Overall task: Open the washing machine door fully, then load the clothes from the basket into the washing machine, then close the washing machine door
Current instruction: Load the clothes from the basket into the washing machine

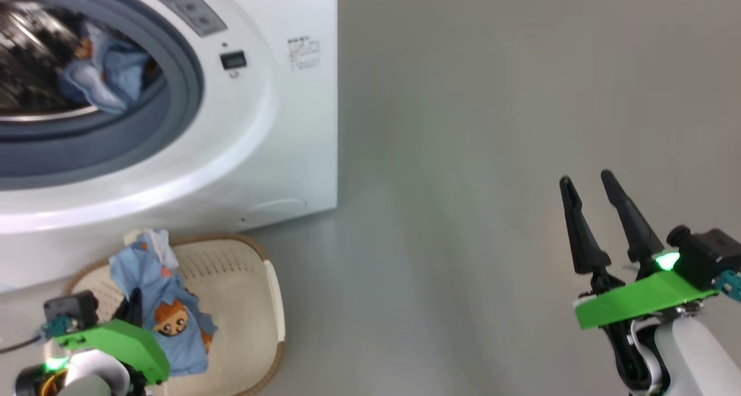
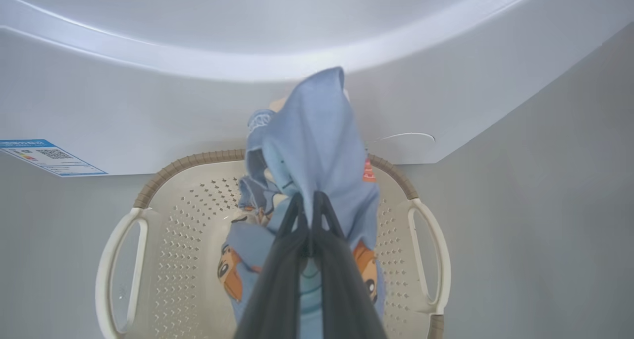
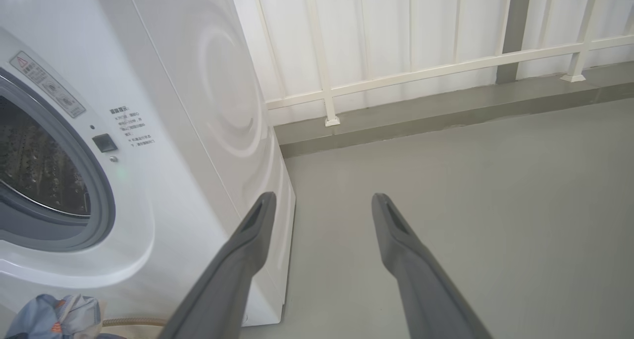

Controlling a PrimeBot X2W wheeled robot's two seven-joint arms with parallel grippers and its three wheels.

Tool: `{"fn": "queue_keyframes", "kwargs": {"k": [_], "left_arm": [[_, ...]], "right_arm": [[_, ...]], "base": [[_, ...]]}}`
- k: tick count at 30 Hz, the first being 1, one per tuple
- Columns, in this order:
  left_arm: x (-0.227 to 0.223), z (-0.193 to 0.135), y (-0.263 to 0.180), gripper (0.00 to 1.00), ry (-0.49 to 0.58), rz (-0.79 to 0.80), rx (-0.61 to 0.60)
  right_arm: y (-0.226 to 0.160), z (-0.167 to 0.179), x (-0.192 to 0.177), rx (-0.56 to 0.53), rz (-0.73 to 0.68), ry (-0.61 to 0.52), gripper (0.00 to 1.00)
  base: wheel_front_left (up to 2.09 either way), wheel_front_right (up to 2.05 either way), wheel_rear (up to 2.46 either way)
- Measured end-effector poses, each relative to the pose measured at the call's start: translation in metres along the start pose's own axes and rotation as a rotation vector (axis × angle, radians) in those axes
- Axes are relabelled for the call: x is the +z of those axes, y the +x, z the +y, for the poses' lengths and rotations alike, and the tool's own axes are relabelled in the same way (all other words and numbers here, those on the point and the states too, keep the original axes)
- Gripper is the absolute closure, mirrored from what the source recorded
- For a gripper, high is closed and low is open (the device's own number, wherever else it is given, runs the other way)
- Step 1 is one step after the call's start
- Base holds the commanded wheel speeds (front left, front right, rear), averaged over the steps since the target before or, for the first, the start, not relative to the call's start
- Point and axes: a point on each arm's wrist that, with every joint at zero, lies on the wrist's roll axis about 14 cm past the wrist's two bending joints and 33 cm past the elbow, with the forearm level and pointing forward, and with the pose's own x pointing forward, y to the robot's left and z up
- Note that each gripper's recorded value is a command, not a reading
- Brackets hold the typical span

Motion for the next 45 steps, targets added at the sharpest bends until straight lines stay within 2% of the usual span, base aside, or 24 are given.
{"fn": "queue_keyframes", "kwargs": {"k": [11,24,32,45], "left_arm": [[0.045,-0.006,-0.052,1.0,-0.002,-0.231,-0.036],[0.095,-0.004,-0.117,1.0,0.006,-0.517,-0.047],[0.101,-0.001,-0.144,1.0,0.011,-0.6,-0.032],[0.097,-0.004,-0.149,1.0,0.007,-0.615,-0.029]], "right_arm": [[-0.034,0.003,0.019,0.012,-0.043,-0.005,0.0],[-0.05,0.009,0.03,0.035,-0.076,0.0,0.0],[-0.048,0.014,0.031,0.05,-0.082,0.0,0.0],[-0.047,0.012,0.021,0.043,-0.052,0.001,0.0]], "base": [[0.0,0.0,0.0],[0.0,0.0,0.0],[0.0,0.0,0.0],[0.0,0.0,0.0]]}}
